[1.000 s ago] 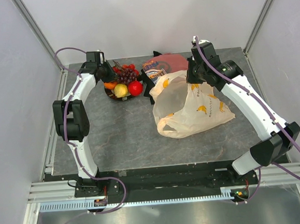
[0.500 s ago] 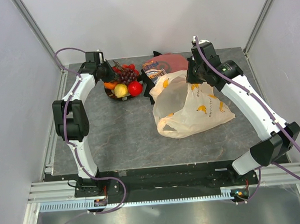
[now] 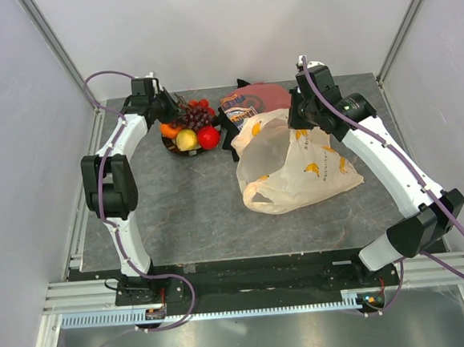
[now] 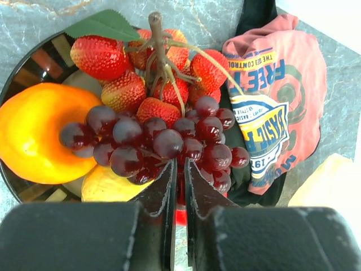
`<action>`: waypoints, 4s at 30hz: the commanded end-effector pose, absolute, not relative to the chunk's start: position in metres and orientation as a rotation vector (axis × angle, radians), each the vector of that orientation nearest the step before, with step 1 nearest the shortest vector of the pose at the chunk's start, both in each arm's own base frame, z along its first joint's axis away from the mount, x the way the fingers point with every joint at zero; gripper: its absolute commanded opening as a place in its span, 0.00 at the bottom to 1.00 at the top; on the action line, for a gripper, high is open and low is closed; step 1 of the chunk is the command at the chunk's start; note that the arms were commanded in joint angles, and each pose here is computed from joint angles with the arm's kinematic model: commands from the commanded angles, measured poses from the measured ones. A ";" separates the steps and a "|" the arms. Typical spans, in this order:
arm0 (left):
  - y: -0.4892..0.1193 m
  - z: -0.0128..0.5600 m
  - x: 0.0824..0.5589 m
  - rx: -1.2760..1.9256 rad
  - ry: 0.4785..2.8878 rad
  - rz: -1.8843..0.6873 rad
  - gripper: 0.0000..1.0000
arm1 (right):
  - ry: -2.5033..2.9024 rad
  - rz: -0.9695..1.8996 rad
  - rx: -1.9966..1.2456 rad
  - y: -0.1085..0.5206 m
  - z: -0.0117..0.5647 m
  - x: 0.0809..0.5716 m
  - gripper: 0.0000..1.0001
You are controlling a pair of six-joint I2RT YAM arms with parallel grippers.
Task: Place the fruits into the plastic bag
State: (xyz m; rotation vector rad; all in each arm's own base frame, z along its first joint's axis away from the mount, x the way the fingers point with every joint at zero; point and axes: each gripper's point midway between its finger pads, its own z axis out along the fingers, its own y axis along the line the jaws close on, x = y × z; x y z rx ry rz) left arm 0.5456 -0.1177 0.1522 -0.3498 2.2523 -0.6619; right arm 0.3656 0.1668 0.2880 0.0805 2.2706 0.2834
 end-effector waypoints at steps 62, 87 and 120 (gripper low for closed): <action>-0.116 0.145 0.530 -0.466 2.231 -0.796 0.46 | 2.199 0.328 0.087 0.169 0.310 0.370 0.00; -0.117 0.148 0.534 -0.473 2.219 -0.817 0.15 | 2.199 0.324 0.093 0.169 0.309 0.371 0.00; -0.124 0.262 0.544 -0.229 1.911 -0.905 0.02 | 2.192 0.321 0.099 0.167 0.311 0.369 0.00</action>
